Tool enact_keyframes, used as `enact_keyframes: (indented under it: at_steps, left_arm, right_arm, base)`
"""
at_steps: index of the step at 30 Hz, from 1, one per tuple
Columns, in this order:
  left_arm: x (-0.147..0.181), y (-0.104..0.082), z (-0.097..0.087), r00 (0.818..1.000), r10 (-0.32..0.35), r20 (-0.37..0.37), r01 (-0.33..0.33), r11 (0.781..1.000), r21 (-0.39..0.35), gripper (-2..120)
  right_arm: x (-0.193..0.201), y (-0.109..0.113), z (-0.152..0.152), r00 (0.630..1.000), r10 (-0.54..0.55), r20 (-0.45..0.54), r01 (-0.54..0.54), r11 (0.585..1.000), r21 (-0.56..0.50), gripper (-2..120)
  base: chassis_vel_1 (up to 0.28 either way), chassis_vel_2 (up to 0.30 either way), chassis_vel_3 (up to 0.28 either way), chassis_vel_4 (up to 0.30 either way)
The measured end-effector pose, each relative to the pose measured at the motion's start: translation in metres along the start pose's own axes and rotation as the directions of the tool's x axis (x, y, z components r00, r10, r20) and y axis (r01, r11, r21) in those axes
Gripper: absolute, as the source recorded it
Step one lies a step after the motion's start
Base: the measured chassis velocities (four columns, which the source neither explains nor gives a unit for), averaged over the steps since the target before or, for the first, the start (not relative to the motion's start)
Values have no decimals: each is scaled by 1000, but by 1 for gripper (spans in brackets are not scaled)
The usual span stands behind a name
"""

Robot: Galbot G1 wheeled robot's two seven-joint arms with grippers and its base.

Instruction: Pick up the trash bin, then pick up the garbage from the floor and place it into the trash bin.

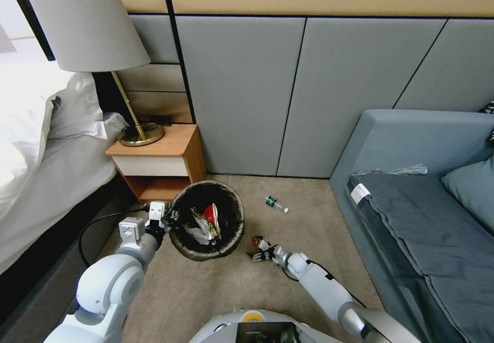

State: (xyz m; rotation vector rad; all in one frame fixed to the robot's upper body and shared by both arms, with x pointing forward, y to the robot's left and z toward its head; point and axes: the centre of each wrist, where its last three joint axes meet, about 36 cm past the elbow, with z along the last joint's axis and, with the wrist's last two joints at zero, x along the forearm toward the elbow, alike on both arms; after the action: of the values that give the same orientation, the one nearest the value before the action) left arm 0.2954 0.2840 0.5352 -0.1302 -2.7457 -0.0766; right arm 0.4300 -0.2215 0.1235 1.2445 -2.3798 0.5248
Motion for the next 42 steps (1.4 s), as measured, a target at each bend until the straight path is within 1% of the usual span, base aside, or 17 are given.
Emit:
enact_keyframes:
  at_steps: [8,22,31,42]
  left_arm:
    - [0,0,1,1000,5,-4,-5,1000,-5,1]
    - [-1,-1,1,1000,12,-8,-12,1000,-5,1]
    - [-2,0,2,1000,13,-10,-14,1000,-8,1]
    - [-5,3,4,1000,17,-19,-17,1000,-9,1]
  right_arm:
    - [1,-6,7,1000,21,-13,-21,1000,-1,100]
    - [4,-10,8,999,36,-15,-36,999,-3,100]
    - [9,-17,10,998,54,-23,-54,999,-5,100]
    - [15,-20,22,996,80,-26,-81,996,-39,100]
  base:
    - [0,0,0,0]
    - [0,0,0,0]
    - [0,0,0,0]
    - [0,0,0,0]
